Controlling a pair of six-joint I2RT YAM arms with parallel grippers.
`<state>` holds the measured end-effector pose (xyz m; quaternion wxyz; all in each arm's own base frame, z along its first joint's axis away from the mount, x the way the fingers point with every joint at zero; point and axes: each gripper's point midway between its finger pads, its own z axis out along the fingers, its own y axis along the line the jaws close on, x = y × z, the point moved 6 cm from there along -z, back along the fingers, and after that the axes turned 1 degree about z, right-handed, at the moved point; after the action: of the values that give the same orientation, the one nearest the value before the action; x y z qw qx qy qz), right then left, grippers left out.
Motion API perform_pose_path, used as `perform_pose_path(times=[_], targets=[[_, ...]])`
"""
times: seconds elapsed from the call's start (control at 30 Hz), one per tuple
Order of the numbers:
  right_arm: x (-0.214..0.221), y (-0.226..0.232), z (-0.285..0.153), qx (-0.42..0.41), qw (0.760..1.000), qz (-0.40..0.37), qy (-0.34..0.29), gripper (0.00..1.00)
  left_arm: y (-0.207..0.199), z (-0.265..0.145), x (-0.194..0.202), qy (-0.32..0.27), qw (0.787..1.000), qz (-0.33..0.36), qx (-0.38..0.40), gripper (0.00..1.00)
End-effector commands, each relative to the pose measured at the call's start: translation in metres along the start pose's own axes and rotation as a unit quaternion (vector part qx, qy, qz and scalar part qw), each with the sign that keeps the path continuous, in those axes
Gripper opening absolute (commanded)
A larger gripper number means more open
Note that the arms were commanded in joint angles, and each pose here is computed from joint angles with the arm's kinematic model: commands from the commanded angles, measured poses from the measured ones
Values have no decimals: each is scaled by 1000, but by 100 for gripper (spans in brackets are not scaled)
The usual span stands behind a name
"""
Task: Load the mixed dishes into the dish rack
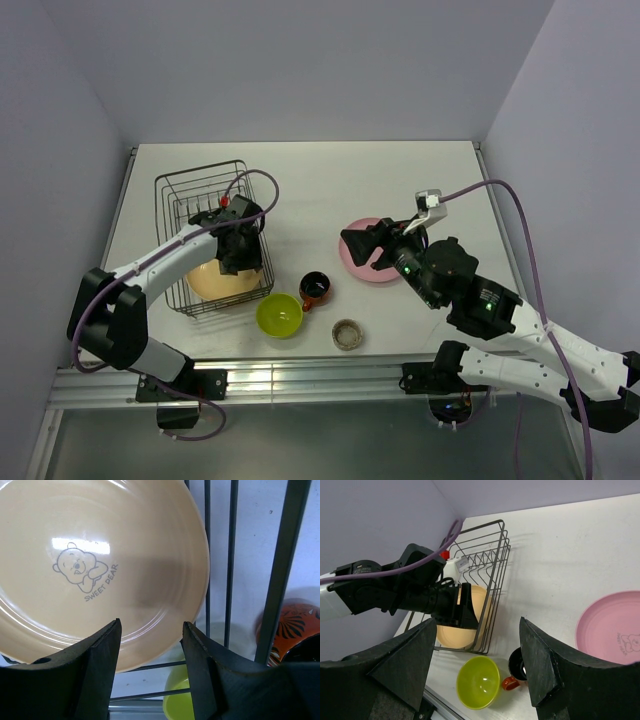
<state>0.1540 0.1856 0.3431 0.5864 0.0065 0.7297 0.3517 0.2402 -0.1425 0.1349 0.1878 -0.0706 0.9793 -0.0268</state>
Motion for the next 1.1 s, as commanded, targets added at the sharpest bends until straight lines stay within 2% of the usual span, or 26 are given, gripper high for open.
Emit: perform_pose_path(times=[0.0,0.3,0.7,0.8,0.87,0.9,0.97,1.0,1.07], targets=[[-10,5,1,-9,1000,12,-21,74,-7,-6,-2,-10,1000,7,20,58],[-9,3,0,-10,1000,17,-22,74,-13,7,15,11,999,30,19,58],[-7,-1,-5,-10,999,22,-27,74,4,27,21,21,997,29,-65,57],[-6,-2,-5,-10,999,22,-27,74,4,29,21,20,997,30,-64,52],[-6,-2,-5,-11,999,23,-28,74,4,29,20,17,997,31,-64,44],[-6,-2,-6,-11,999,23,-28,74,4,29,19,13,997,33,-65,36],[-6,-2,-6,-12,999,24,-28,74,4,27,17,7,997,31,-65,30],[-6,-3,-7,-11,999,24,-28,74,4,26,16,5,997,30,-66,21],[-6,-3,-8,-11,999,24,-30,74,4,21,11,-7,997,27,-69,12]])
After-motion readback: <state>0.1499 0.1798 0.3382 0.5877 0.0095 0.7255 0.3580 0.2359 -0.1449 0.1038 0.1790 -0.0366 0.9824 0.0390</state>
